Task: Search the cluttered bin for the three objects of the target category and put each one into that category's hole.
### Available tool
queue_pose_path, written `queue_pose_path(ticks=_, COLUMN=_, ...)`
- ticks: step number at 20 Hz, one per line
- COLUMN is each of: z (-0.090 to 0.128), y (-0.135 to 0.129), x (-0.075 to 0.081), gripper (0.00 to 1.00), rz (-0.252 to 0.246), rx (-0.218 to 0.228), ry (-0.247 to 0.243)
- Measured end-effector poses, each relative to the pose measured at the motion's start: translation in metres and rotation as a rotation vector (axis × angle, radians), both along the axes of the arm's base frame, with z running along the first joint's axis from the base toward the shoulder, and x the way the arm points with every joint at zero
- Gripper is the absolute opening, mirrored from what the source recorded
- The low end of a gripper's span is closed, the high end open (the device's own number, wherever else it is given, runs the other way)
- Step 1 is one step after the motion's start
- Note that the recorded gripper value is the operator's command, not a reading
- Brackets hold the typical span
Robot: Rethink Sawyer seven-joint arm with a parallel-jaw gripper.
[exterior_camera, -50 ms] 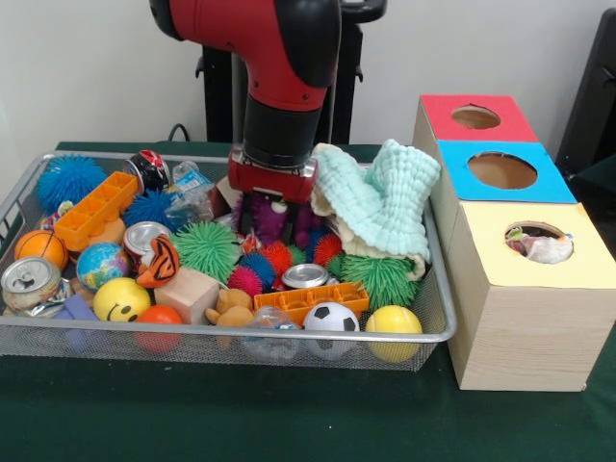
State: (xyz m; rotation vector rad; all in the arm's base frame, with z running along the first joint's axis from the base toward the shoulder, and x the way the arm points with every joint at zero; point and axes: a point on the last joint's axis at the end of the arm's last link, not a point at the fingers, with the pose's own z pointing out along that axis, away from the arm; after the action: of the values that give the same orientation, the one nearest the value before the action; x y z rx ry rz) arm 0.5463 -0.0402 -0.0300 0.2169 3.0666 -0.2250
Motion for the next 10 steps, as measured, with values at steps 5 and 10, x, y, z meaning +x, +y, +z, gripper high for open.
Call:
queue_pose_path(ticks=5, z=0.0, y=-0.004, x=0.001, gripper=1.0, rz=-0.003, rx=-0.005, ry=-0.002)
queue_pose_path(ticks=10, z=-0.009, y=-0.012, x=0.002, gripper=1.0, rz=-0.015, rx=-0.003, ry=0.003)
